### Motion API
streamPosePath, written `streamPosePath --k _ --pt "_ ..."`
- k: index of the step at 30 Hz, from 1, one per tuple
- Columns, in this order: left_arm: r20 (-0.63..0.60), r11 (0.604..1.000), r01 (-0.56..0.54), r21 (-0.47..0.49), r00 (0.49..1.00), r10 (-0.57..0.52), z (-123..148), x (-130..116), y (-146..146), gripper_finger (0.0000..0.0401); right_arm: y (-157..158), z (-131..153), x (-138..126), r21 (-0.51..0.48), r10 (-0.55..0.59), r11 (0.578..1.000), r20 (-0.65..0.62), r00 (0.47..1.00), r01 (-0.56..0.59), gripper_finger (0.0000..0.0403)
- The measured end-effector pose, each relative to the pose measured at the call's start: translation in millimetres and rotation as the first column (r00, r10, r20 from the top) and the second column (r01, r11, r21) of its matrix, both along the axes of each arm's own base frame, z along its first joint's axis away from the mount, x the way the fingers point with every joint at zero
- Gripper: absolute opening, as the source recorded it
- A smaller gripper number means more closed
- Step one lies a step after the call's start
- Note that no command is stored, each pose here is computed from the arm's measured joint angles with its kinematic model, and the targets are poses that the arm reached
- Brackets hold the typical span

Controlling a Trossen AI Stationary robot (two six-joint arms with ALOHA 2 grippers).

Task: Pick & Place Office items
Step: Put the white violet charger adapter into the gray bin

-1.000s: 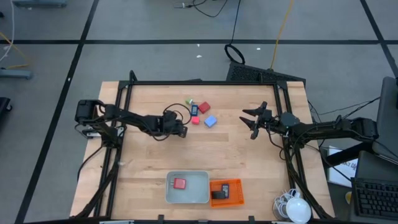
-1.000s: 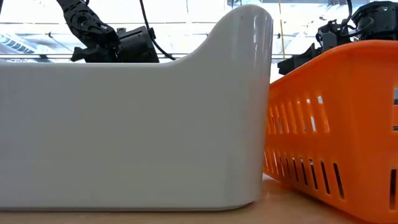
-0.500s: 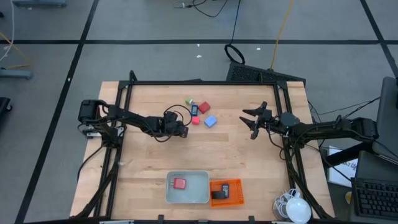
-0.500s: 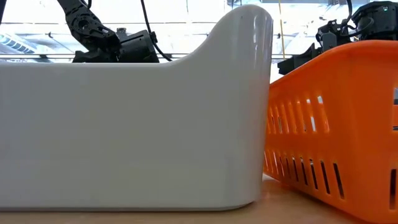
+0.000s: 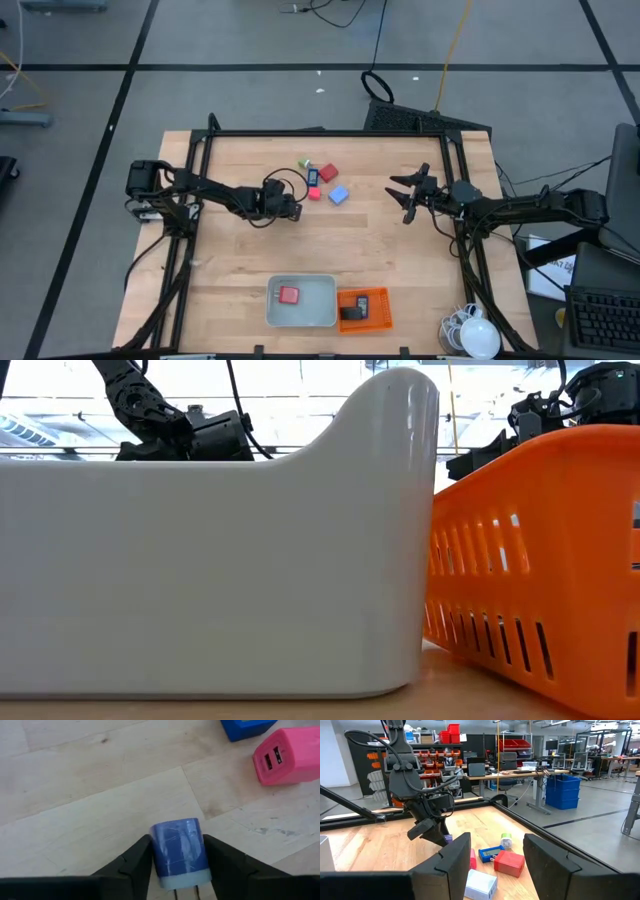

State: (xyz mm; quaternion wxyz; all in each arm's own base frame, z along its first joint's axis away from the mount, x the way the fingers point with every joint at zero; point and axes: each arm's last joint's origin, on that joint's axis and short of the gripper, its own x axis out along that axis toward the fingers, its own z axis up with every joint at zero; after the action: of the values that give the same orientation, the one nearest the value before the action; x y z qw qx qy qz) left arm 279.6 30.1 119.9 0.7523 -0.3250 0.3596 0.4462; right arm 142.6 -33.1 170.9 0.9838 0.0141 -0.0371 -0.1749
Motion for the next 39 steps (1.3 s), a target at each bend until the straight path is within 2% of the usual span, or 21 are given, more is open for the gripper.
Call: streamPosePath --k 6,14,19,22,25,32,39 --pt "-0.012 1.0 0.025 0.002 1.0 -0.025 -0.1 0.0 -0.4 0.0144 0.0 -0.1 0.0 0.0 0.0 1.0 0.0 1.0 0.0 0.0171" --pt "-0.101 0.982 0.184 0.048 0.979 -0.179 -1.0 -0.4 -2.7 0.0179 0.0 0.0 0.0 0.0 0.0 1.0 0.0 1.0 0.0 0.0171" --pt "-0.136 0.966 0.251 0.064 0.961 -0.24 -1.0 -0.3 -4.8 0.0153 0.0 0.0 0.0 0.0 0.0 1.0 0.0 1.0 0.0 0.0171" --pt "-0.134 0.967 0.247 0.063 0.962 -0.237 -1.0 -0.3 -4.8 0.0136 0.0 0.0 0.0 0.0 0.0 1.0 0.0 1.0 0.0 0.0171" --pt "-0.124 0.972 0.228 0.06 0.968 -0.22 -1.0 -0.3 -4.7 0.0137 0.0 0.0 0.0 0.0 0.0 1.0 0.0 1.0 0.0 0.0171" --pt "-0.116 0.973 0.222 0.058 0.97 -0.214 -0.8 0.1 -4.7 0.0174 0.0 0.0 0.0 0.0 0.0 1.0 0.0 1.0 0.0 0.0171" --pt "-0.091 0.962 0.268 0.053 0.961 -0.263 5.8 1.1 -6.4 0.0134 0.0 0.0 0.0 0.0 0.0 1.0 0.0 1.0 0.0 0.0171"
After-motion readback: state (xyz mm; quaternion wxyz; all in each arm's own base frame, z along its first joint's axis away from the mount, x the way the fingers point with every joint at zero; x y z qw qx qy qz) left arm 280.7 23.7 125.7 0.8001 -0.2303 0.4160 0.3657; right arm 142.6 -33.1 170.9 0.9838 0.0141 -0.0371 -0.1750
